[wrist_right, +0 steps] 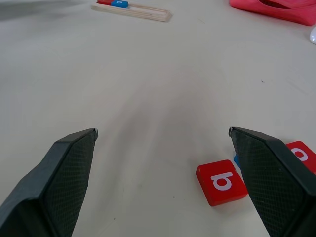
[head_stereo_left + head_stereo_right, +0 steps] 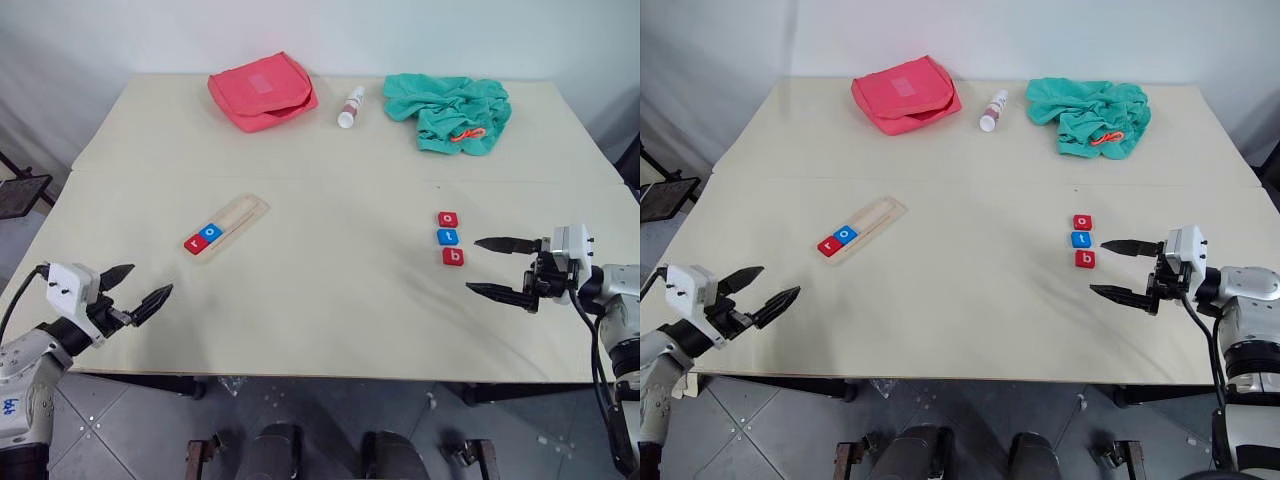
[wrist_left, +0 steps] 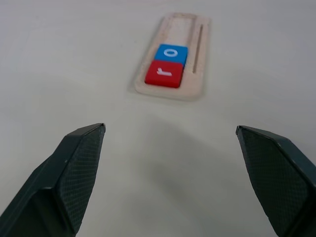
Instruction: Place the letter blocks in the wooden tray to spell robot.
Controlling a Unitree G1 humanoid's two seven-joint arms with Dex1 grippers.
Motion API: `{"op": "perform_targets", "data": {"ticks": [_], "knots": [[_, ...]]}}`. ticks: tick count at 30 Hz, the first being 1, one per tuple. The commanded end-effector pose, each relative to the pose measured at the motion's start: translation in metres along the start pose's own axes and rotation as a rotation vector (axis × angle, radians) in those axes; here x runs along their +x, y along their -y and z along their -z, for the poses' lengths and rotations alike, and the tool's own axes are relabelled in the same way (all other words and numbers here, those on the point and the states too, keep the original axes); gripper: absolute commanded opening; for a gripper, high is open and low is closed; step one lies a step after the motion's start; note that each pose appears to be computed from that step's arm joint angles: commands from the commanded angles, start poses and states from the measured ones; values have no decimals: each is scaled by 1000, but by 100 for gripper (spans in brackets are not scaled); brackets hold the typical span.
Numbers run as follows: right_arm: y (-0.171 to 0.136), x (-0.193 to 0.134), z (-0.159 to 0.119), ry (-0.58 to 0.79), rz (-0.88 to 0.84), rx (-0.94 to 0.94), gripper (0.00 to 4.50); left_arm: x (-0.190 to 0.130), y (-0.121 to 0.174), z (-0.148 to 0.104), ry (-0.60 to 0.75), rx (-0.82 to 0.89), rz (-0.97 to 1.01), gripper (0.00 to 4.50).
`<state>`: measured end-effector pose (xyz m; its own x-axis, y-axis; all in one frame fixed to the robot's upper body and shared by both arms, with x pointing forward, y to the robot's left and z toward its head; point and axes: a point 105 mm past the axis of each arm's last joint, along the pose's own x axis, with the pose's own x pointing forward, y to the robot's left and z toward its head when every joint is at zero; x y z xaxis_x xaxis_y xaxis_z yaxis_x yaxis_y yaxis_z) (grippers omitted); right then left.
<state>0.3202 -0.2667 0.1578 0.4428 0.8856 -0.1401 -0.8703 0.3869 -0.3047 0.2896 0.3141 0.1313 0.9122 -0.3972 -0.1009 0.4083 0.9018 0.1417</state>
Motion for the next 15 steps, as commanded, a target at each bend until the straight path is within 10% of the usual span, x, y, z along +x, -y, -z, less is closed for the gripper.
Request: {"op": "perform_targets", "data": {"ticks": [1,15], "knots": [[-4,-2,-22,31,-74,-77,444,18,-9,-7,-47,37,46,450],[-27,0,-47,83,-134,-150,444,89,-11,-12,-166,65,178,450]]}}
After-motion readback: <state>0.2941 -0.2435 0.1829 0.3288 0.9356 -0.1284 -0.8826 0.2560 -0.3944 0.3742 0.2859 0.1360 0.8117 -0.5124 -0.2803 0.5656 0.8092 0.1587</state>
